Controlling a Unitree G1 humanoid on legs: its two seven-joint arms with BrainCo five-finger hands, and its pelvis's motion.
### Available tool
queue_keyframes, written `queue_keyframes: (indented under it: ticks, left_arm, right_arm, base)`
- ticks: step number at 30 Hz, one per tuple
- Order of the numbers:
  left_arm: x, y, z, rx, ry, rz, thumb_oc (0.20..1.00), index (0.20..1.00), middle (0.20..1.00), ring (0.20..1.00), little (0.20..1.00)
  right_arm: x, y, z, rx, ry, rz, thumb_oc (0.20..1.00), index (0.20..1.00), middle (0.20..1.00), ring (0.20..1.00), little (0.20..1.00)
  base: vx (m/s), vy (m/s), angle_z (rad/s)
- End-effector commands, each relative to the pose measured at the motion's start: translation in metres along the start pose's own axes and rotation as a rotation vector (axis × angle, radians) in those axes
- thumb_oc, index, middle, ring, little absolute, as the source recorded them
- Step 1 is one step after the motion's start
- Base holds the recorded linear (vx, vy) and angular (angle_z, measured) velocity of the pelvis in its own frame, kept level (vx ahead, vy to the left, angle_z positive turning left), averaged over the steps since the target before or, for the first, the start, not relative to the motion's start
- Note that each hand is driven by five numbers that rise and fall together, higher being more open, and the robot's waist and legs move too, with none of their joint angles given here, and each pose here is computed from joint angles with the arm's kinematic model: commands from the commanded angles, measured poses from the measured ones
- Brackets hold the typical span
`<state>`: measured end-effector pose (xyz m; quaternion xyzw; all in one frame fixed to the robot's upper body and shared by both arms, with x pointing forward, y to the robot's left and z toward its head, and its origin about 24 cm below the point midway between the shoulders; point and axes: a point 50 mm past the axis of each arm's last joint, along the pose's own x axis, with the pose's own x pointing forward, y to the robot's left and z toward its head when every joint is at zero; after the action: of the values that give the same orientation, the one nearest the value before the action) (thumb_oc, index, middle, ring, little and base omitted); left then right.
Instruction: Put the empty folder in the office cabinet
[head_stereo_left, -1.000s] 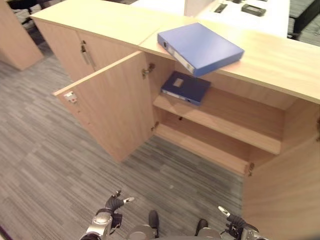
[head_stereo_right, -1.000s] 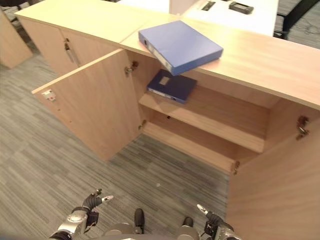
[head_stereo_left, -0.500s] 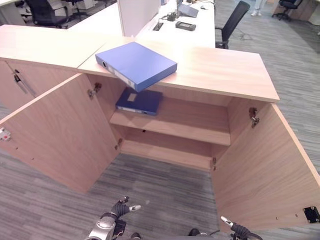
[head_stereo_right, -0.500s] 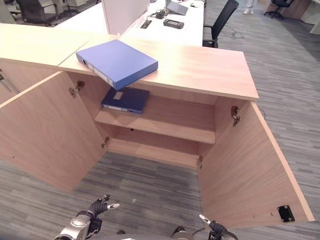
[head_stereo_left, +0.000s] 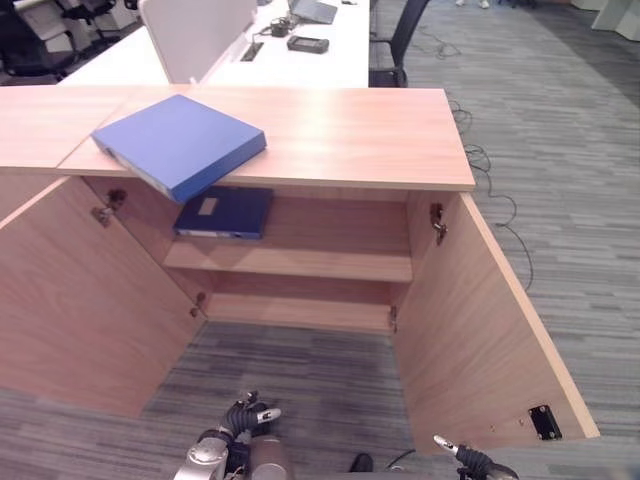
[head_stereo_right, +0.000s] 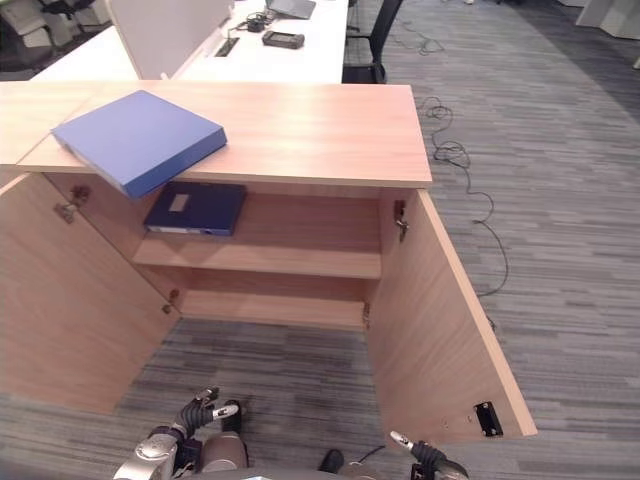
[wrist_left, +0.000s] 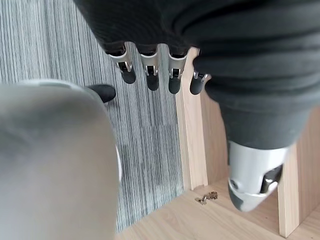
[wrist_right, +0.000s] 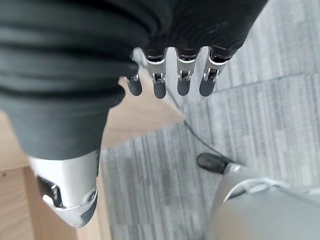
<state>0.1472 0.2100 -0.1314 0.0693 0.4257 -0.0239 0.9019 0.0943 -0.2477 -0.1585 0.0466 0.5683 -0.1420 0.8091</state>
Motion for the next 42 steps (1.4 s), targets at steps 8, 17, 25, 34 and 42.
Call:
queue_keyframes:
  ticks: [8,17,25,34,42]
  left_arm:
    - [0.005,-0.002,0.021,-0.03,-0.085,0.018,1.0,1.0,1.0,1.0,1.0]
    - [0.005,0.013,0.031,-0.003,-0.122,0.053,1.0,1.0,1.0,1.0,1.0]
    - [0.005,0.016,0.027,0.0,-0.094,0.058,1.0,1.0,1.0,1.0,1.0]
    - [0.006,0.003,0.038,0.005,-0.146,-0.007,1.0,1.0,1.0,1.0,1.0]
    - [0.004,-0.004,0.03,-0.182,-0.131,-0.007,1.0,1.0,1.0,1.0,1.0]
  right_arm:
    - [-0.003,-0.026,0.003,0.044,-0.002,-0.071,1.0,1.0,1.0,1.0,1.0]
    - [0.0,-0.015,0.019,0.096,-0.049,-0.04,1.0,1.0,1.0,1.0,1.0]
    - [0.001,-0.002,0.028,0.097,-0.077,0.002,1.0,1.0,1.0,1.0,1.0]
    - [0.0,-0.005,0.012,0.103,-0.039,-0.005,1.0,1.0,1.0,1.0,1.0]
    - [-0.001,-0.011,-0.005,0.109,0.003,-0.022,1.0,1.0,1.0,1.0,1.0]
  base:
    - [0.07,0.348,0.02]
    - [0.03,0.308,0.18]
    - [0.07,0.162,0.01]
    - [0.14,-0.109,0.44]
    - [0.15,-0.01,0.04]
